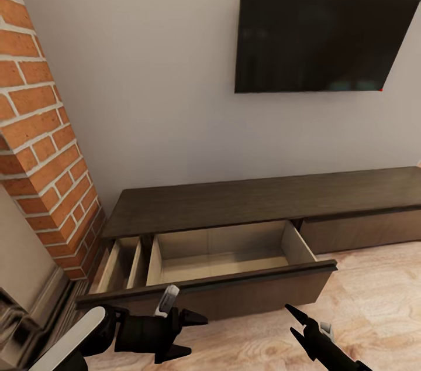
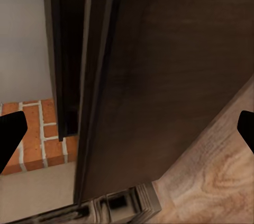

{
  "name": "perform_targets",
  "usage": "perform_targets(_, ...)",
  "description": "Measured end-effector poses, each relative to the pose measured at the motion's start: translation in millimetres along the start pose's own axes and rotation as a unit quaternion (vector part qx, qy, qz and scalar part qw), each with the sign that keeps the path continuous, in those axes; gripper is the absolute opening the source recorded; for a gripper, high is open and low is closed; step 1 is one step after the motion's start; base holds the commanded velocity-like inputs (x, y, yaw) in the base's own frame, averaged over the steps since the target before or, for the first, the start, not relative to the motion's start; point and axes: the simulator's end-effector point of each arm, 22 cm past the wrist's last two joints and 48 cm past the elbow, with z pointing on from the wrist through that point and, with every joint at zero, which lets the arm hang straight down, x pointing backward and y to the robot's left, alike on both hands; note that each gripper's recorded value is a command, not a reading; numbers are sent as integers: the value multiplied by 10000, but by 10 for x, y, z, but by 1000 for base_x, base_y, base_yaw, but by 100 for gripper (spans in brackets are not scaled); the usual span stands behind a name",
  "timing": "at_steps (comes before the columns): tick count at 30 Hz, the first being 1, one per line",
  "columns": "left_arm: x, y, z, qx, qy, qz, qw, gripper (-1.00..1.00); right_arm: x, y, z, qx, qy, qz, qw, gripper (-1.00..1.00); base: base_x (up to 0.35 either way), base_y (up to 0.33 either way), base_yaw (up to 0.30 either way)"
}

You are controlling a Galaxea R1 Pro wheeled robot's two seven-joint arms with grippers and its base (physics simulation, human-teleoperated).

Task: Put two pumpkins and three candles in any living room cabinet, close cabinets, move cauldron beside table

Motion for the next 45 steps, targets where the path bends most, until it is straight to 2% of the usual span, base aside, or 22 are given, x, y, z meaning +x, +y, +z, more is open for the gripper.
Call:
perform_targets(9, -110, -13, -89, -288, -228, -179, 9992, 100, -31, 183, -39, 19, 4, 8, 10000, 100, 0, 0, 0)
perform_targets(10, -471, 630, -294, -1723, -1224, -931, 9730, 100, -29, 202, -41, 24, 12, 10, 10000, 100, 0, 0, 0)
perform_targets(11, -890, 837, -562, -1935, -2545, -2003, 9261, 100, -28, 221, -45, 30, 20, 15, 10000, 100, 0, 0, 0)
perform_targets(12, -1219, 988, -901, -1855, -3740, -2877, 8619, 100, -31, 244, -49, 29, 30, 16, 10000, 100, 0, 0, 0)
perform_targets(13, -1261, 1001, -971, -1824, -3934, -3041, 8482, 100, -37, 270, -54, 17, 25, 12, 10000, 100, 0, 0, 0)
perform_targets(35, -1251, 596, -1175, -1840, -3929, -3052, 8477, 100, -106, 724, -156, 6, 24, -6, 10000, 100, 0, 0, 0)
perform_targets(41, -1224, 486, -1206, -1863, -3897, -3019, 8499, 100, -121, 841, -186, 10, 29, -10, 10000, 100, 0, 0, 0)
perform_targets(43, -1217, 418, -1209, -1853, -3849, -2953, 8545, 100, -123, 877, -197, 14, 34, -14, 10000, 100, 0, 0, 0)
perform_targets(45, -1199, 335, -1188, -1880, -3693, -2734, 8680, 100, -132, 919, -205, 12, 34, -18, 10000, 100, 0, 0, 0)
